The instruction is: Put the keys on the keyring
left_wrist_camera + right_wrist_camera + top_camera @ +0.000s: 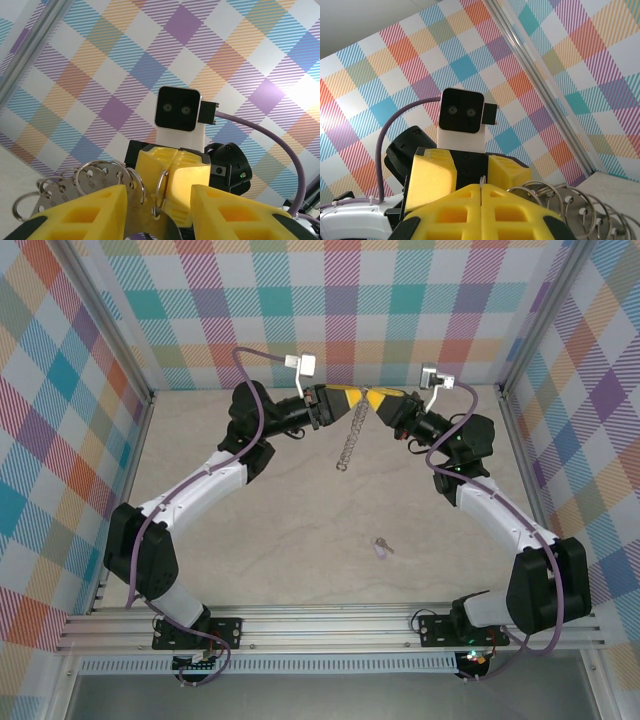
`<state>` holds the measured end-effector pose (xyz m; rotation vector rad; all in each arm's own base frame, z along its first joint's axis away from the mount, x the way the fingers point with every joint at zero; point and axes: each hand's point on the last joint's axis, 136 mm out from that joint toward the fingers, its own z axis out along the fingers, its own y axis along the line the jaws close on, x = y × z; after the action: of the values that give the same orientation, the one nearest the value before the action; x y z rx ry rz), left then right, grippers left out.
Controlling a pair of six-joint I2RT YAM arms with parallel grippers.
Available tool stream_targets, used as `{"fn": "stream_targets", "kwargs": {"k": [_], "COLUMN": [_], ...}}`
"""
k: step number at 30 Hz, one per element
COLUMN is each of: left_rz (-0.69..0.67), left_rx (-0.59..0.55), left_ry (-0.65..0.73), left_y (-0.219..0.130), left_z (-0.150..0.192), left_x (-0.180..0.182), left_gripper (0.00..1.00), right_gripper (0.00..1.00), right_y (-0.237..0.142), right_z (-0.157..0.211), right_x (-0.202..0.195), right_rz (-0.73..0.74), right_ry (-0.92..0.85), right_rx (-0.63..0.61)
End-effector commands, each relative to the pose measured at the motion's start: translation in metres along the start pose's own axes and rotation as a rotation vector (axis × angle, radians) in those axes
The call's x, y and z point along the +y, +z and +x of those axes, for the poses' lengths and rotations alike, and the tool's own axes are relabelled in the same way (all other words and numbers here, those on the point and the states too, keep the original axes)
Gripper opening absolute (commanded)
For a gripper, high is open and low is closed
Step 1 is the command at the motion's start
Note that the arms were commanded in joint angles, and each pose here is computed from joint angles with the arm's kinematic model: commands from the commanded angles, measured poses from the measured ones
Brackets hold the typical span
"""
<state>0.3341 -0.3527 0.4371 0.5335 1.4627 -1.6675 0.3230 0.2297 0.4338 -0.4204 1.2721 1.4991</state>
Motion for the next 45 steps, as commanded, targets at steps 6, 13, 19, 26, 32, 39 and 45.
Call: {"fn": "stream_targets", "kwargs": {"k": [6, 13, 19, 26, 32, 39, 45], "left_rz": [0.065, 0.056, 0.039, 0.034, 0.009, 0.0, 0.0], "left_rx": [-0.009, -0.018, -0.02, -0.012, 0.007, 0.016, 0.018], "left_ry": [0.047, 0.047, 0.054, 0.068, 0.085, 0.099, 0.105], "left_y": [0.009, 0.007, 0.006, 0.006, 0.007, 0.007, 0.007], "left_z": [-0.006, -0.005, -0.005, -0.004, -0.002, -0.002, -0.002], "left_x": [-0.017, -0.016, -0.014, -0.013, -0.011, -0.01, -0.01], "left_gripper": [0.24, 0.09, 0.0, 0.0, 0.15, 0.18, 0.11], "right_gripper": [0.0, 0.0, 0.0, 0.0, 0.0, 0.0, 0.0], "right_y": [0.005, 0.005, 0.004, 0.005, 0.005, 0.005, 0.004], "right_z": [-0.02, -0.017, -0.014, -0.014, -0.011, -0.009, -0.007], "right_x": [0.023, 0.019, 0.018, 0.019, 0.017, 0.018, 0.017], "right_rz": [-0.065, -0.056, -0.051, -0.052, -0.053, -0.052, -0.049], "right_ry": [-0.069, -0.06, -0.053, -0.055, -0.049, -0.049, -0.046], "right_rx": [-0.049, -0.043, -0.035, -0.025, -0.012, -0.002, 0.004]}}
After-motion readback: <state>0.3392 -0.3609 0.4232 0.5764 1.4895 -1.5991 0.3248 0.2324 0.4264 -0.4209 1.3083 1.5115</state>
